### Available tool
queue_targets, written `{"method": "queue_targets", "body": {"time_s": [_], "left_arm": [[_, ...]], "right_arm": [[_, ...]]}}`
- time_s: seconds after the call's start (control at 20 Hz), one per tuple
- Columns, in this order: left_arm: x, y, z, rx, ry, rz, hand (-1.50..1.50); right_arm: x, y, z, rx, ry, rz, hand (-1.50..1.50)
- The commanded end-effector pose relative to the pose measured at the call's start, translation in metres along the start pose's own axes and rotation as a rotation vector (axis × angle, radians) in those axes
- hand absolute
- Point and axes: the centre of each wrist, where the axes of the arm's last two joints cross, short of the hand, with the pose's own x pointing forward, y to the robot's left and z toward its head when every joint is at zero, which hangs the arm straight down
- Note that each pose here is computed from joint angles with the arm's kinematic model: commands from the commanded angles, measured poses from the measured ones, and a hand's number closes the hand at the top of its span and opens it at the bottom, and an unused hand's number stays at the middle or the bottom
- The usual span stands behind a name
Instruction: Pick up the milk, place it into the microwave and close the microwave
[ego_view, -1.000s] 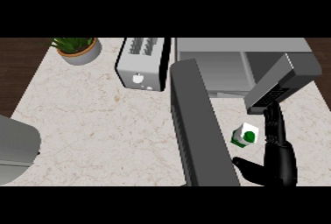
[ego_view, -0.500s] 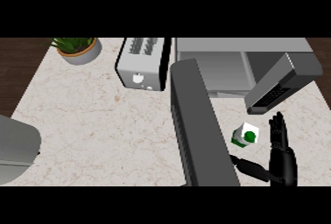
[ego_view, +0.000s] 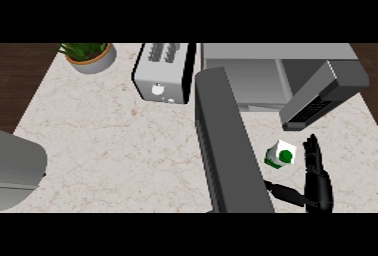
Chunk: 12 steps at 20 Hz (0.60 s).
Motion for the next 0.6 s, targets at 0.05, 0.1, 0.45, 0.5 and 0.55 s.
{"method": "queue_targets", "body": {"time_s": [0.05, 0.1, 0.45, 0.5, 0.55], "left_arm": [[0.007, 0.006, -0.012, 0.007, -0.012, -0.008, -1.5], [-0.008, 0.012, 0.005, 0.003, -0.019, 0.009, -1.5], [-0.001, 0.002, 0.001, -0.025, -0.025, 0.01, -1.5], [-0.001, -0.011, 0.001, -0.002, 0.012, 0.01, -1.5], [0.006, -0.005, 0.004, -0.016, 0.009, 0.015, -1.5]], "right_arm": [[-0.026, -0.013, 0.0, 0.004, -0.008, 0.026, -1.5], [-0.036, -0.004, 0.008, -0.003, 0.01, 0.016, -1.5], [-0.049, 0.0, -0.024, -0.01, 0.007, 0.054, -1.5], [-0.049, -0.005, -0.008, 0.021, -0.002, 0.059, -1.5], [-0.048, -0.013, -0.018, 0.02, -0.005, 0.06, -1.5]]}}
